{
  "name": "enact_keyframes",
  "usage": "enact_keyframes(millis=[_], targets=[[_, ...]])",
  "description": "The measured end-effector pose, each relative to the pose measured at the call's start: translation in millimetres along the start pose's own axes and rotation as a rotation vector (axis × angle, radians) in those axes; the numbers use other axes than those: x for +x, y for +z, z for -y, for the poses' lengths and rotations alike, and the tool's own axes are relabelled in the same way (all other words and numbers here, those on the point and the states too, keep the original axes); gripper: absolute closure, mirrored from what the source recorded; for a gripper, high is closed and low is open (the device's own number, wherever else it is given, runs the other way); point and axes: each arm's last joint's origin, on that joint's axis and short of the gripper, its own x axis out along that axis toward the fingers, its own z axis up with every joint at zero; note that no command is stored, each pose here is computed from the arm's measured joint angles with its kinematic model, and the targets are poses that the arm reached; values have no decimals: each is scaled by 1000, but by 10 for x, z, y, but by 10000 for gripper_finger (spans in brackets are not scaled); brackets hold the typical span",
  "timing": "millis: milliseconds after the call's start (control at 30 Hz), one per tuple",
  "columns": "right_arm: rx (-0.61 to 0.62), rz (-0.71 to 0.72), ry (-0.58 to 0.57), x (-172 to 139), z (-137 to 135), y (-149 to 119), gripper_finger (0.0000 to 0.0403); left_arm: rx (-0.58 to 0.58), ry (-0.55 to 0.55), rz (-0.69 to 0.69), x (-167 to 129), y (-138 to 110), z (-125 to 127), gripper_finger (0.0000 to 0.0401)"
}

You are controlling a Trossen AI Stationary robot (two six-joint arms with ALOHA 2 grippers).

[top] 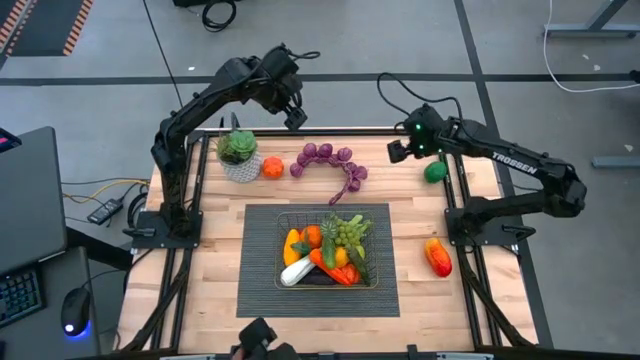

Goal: Build produce basket
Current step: Put the green lime into the gold wire basket

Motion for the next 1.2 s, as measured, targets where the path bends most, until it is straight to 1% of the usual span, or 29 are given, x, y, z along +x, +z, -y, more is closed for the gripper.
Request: enact_keyframes(millis=[133, 233, 333, 500, 633, 733, 933, 1033, 1133, 1200], targets=[[101, -38, -159, 54, 192, 17, 43, 23, 3, 15, 1, 16, -31, 48], [226, -66, -297, 101, 315, 6, 18, 35, 6, 19, 1, 19, -45, 48], [309, -135, -390, 214, 404, -23, 5, 31, 8, 27, 1, 28, -59, 48], [334, -289, -448, 519, 489, -146, 7, 39, 8, 26, 1, 27, -55, 48], [376, -344, -519, 700, 526, -214, 4, 31, 6, 20, 1, 21, -39, 48], [386, -365, -544, 778, 532, -226, 4, 35, 3, 0, 0, 0, -17, 48], [380, -331, -642, 825, 564, -232, 3, 48, -5, -23, -1, -23, 40, 48], [417, -292, -699, 828, 581, -234, 3, 47, -8, -22, -2, -24, 57, 48], [451, -250, -752, 859, 602, -231, 3, 21, -10, -22, -3, -25, 77, 48], [471, -260, -770, 899, 634, -251, 3, 22, -12, -23, -3, -26, 95, 48]])
